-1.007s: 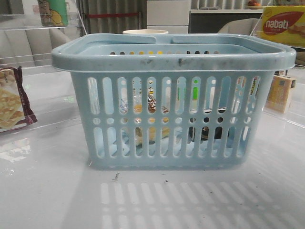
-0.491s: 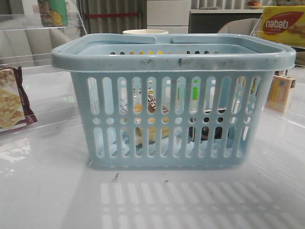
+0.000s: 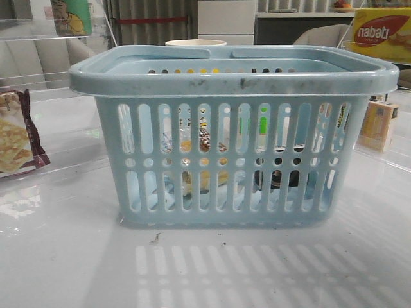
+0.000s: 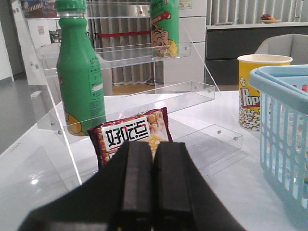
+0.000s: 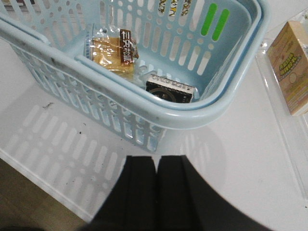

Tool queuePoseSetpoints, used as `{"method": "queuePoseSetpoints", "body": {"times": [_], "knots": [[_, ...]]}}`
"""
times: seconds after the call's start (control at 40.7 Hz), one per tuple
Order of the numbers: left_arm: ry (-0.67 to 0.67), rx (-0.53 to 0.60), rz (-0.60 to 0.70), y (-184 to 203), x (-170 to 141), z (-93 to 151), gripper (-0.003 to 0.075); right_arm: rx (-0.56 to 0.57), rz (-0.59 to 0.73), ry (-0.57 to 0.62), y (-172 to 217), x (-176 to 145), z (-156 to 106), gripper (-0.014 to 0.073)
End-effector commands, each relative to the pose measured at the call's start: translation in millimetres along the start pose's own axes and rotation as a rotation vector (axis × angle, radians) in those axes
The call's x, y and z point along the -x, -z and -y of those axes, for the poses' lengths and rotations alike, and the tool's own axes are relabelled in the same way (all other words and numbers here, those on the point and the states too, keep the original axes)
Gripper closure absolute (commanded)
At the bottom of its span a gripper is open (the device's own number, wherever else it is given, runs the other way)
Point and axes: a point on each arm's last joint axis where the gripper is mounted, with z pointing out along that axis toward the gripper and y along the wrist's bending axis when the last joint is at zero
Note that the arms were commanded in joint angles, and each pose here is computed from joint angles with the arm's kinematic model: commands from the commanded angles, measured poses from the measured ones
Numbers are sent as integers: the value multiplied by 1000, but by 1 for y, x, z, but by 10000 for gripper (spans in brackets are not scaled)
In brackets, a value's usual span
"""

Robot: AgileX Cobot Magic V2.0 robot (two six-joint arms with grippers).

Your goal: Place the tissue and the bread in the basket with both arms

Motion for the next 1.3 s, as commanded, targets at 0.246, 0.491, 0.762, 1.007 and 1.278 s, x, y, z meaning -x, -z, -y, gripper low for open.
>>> {"method": "queuePoseSetpoints", "body": {"times": [0.246,0.491,0.762,1.007,1.278], "knots": [[12,1,107,2,9,0,629,-14,99,18,7,14,2,538],[12,1,106,2,9,0,629,-74,138,-13,17,-3,9,539],[12,1,106,2,9,0,629,-323,465,-80,41,-58,22,539],[12,1,106,2,9,0,629,-470,626,-136,38,-115,18,539],[12,1,106,2,9,0,629,-531,662,-156,18,-151,18,539]]}}
